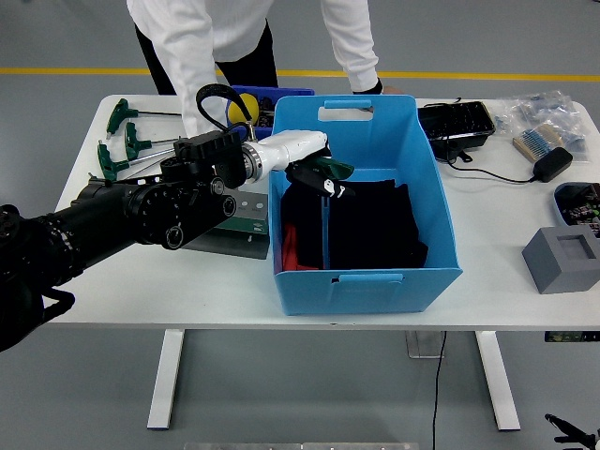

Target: Lift tool from toolbox,place it in box,lift tool from toolbox,place it in box

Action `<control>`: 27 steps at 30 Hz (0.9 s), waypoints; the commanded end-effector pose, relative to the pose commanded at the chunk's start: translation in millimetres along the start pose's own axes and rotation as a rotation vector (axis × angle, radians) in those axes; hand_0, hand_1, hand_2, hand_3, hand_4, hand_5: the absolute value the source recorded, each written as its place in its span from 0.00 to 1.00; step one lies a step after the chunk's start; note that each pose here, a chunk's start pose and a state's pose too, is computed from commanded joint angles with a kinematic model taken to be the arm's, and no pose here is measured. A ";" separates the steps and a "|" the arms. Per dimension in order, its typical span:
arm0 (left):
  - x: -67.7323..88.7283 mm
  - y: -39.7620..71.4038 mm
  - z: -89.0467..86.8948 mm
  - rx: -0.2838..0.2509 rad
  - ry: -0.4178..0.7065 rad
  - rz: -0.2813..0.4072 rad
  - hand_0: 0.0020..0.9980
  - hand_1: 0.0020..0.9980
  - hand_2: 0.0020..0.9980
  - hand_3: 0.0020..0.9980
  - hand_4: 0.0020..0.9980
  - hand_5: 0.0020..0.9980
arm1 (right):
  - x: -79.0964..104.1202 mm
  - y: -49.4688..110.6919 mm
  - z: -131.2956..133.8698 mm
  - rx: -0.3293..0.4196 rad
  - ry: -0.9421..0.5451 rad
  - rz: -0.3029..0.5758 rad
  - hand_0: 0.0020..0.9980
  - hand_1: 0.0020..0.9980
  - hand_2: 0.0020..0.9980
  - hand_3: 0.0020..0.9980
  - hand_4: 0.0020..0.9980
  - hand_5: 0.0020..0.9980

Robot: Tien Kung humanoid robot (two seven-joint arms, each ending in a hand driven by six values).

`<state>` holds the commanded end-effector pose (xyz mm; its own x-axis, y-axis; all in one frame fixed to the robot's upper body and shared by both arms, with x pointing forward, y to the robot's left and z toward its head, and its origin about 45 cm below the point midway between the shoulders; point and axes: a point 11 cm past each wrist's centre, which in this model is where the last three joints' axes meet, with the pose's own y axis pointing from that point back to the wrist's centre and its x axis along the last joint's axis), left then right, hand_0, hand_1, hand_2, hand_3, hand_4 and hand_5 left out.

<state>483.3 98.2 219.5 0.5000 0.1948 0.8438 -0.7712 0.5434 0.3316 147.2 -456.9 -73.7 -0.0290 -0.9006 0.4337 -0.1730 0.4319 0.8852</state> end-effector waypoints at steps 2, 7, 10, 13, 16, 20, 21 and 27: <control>-2.3 0.5 -3.4 0.008 0.005 -0.004 0.18 0.00 0.09 0.22 0.95 0.72 | 0.7 0.0 0.1 0.000 0.003 0.001 0.65 0.66 0.72 0.58 0.83 0.69; -0.7 0.8 -7.3 0.023 0.002 -0.009 0.18 0.01 0.10 0.26 0.95 0.72 | 2.9 -0.1 0.3 0.000 0.012 0.005 0.65 0.66 0.72 0.58 0.83 0.69; 3.3 0.9 -9.9 0.035 0.001 -0.007 0.18 0.01 0.10 0.26 0.95 0.72 | 4.5 -0.1 -0.5 0.001 0.020 0.009 0.65 0.66 0.72 0.58 0.83 0.69; 9.2 1.0 -12.3 0.045 0.003 0.002 0.18 0.02 0.12 0.28 0.94 0.71 | 7.5 0.0 -2.4 0.004 0.026 0.014 0.65 0.66 0.72 0.58 0.83 0.69; 14.5 0.9 -12.4 0.046 0.004 0.015 0.18 0.02 0.12 0.28 0.94 0.71 | 9.5 0.2 -4.1 0.007 0.030 0.018 0.65 0.66 0.72 0.58 0.83 0.69; 21.2 0.2 -7.7 0.031 0.007 0.036 0.18 0.04 0.14 0.31 0.97 0.73 | 12.1 0.3 -6.1 0.010 0.036 0.023 0.65 0.65 0.71 0.58 0.83 0.69; 22.3 0.0 -5.9 0.025 0.008 0.041 0.18 0.04 0.14 0.31 0.97 0.73 | 12.7 0.4 -6.5 0.011 0.037 0.025 0.65 0.65 0.71 0.58 0.83 0.69; 22.7 -1.0 2.6 -0.003 0.018 0.046 0.18 0.07 0.17 0.34 0.99 0.74 | 15.8 0.8 -10.2 0.018 0.035 0.030 0.65 0.65 0.71 0.58 0.83 0.69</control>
<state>494.4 100.0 239.4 0.4712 0.2338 0.8505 -0.7924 0.5358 0.2917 156.6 -470.3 -64.5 -0.0003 -0.8848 0.4659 -0.1899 0.4575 0.8687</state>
